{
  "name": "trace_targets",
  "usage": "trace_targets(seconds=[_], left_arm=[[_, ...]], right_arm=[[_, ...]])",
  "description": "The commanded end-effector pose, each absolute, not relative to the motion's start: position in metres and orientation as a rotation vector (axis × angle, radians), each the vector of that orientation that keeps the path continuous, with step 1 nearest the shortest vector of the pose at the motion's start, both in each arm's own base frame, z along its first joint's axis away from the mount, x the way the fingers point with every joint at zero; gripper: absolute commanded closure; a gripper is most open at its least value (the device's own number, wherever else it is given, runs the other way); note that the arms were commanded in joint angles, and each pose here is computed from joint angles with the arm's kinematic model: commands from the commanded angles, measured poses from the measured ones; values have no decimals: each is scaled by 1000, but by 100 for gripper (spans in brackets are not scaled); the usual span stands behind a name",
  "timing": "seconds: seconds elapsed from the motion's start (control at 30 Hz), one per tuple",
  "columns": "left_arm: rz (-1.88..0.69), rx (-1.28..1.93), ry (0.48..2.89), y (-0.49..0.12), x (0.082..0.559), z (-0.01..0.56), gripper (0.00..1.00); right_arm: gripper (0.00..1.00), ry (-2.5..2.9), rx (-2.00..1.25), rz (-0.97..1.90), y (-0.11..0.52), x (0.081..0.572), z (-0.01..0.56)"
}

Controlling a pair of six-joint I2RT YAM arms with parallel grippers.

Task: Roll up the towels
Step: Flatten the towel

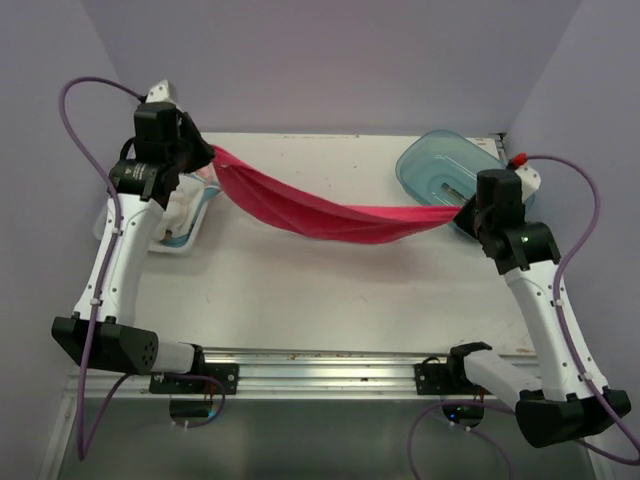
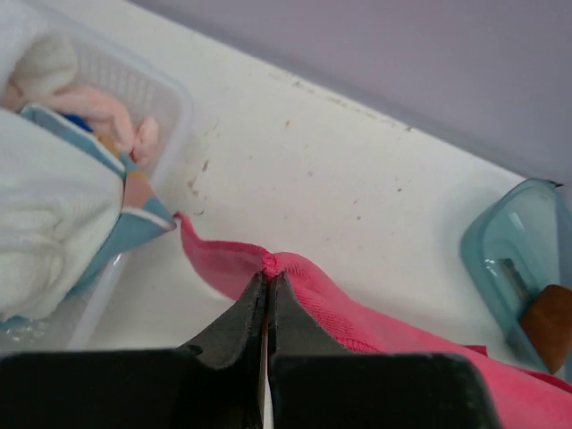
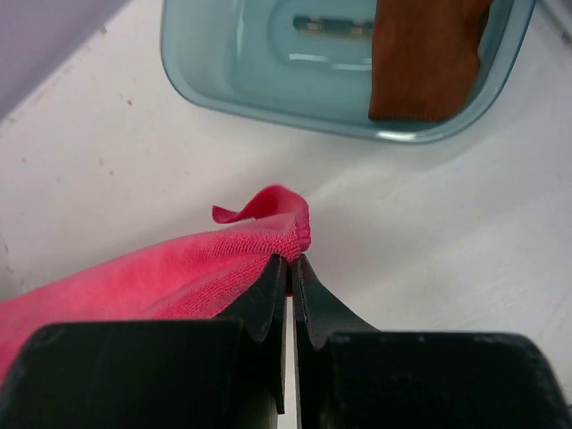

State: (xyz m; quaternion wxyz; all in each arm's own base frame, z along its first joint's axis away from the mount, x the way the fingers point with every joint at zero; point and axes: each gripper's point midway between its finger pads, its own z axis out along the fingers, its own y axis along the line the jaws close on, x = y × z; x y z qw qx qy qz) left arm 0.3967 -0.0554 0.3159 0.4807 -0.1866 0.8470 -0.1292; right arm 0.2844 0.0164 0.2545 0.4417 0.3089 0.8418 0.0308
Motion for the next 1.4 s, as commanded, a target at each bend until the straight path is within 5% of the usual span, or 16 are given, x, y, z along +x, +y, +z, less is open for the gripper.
trace_targets(seconds=[0.0, 0.27, 0.97, 1.13, 1.37], left_arm=[[-358, -371, 1965, -59, 394, 373, 100], [-409, -264, 1776, -61, 359, 439, 100], [-445, -108, 1513, -55, 215, 489, 100], [-475, -123, 1534, -59, 218, 459, 100], [-408, -321, 1919, -56, 297, 311, 100]], right_arm=[[100, 1943, 716, -33, -12, 281, 317], [100, 1831, 687, -79, -31, 247, 369], [100, 1689, 672, -87, -61, 124, 410], [100, 1766, 687, -77, -55, 128, 377], [100, 1965, 716, -164, -43, 183, 296]])
